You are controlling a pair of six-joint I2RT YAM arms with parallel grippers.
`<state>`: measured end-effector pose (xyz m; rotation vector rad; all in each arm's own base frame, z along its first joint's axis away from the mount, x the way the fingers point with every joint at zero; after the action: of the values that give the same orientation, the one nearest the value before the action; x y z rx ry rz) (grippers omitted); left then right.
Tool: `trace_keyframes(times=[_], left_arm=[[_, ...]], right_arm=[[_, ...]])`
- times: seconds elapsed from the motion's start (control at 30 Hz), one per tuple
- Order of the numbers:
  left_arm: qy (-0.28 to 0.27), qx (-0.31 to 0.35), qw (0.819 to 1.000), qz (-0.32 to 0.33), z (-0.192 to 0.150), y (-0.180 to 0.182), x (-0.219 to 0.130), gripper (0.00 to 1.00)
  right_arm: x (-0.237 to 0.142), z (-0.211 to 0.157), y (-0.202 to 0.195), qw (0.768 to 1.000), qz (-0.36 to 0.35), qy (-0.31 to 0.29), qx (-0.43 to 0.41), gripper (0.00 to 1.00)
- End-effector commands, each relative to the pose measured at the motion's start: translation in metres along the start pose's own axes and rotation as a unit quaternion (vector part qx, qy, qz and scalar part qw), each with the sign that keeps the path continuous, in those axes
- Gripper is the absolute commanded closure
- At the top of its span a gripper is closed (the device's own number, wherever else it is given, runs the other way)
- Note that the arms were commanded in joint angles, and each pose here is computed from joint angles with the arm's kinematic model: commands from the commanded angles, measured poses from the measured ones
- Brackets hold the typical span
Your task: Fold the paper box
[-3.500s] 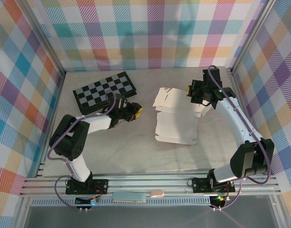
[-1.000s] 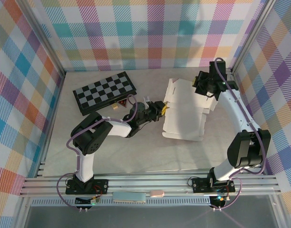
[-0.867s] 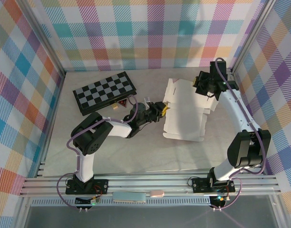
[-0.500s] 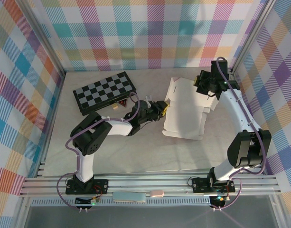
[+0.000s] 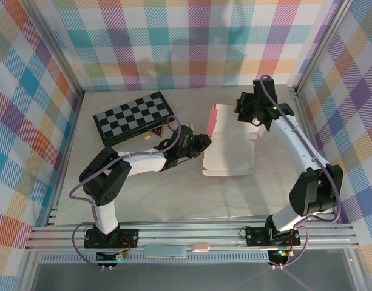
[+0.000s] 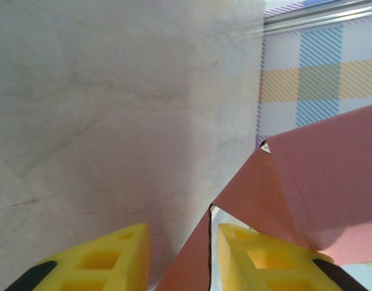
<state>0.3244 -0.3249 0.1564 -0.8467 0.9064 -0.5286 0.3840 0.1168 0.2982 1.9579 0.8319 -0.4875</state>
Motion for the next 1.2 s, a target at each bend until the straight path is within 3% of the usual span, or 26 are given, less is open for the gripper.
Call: trace_keyframes(times=[0.0, 0.17, 0.27, 0.53, 0.67, 0.87, 1.0, 1.17], left_arm=[[-0.021, 0.027, 0.999, -0.019, 0.008, -0.02, -0.007, 0.66], [-0.015, 0.021, 1.0, -0.013, 0.007, -0.013, -0.033, 0.6], [0.019, 0.025, 0.999, 0.004, -0.001, -0.004, -0.051, 0.55], [0.042, 0.032, 0.998, 0.043, -0.017, 0.032, -0.122, 0.49], [0.024, 0.038, 0.996, 0.072, -0.003, 0.043, -0.15, 0.51], [-0.029, 0.028, 0.993, 0.109, 0.036, 0.063, -0.18, 0.58], [-0.031, 0.039, 0.991, 0.12, 0.047, 0.072, -0.18, 0.66], [-0.026, 0.057, 0.989, 0.13, 0.047, 0.084, -0.168, 0.7]], right_arm=[[-0.006, -0.008, -0.02, 0.995, -0.037, 0.011, 0.091, 1.0], [0.001, -0.002, -0.018, 0.999, -0.004, 0.003, 0.049, 1.0], [0.012, -0.001, -0.014, 1.0, 0.022, 0.014, 0.001, 1.0], [0.039, -0.012, -0.02, 0.991, 0.068, 0.049, -0.105, 1.0], [0.056, -0.028, -0.026, 0.982, 0.076, 0.079, -0.154, 1.0], [0.079, -0.05, -0.042, 0.951, 0.108, 0.143, -0.253, 1.0], [0.088, -0.054, -0.053, 0.923, 0.158, 0.199, -0.289, 1.0], [0.096, -0.047, -0.077, 0.899, 0.165, 0.248, -0.32, 1.0]])
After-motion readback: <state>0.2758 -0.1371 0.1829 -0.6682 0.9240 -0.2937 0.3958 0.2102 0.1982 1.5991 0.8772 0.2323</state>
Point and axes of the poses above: each hand's point on the last joint's axis, 136 mm out from that joint toward the fingers, its own x axis out along the fingers, its own y axis along the line the jaws close on, z = x × y, the point moved 7 cm from there along -x, back along the fingers, and after that the axes turned 9 degrees about x, right-handed, at the moved point
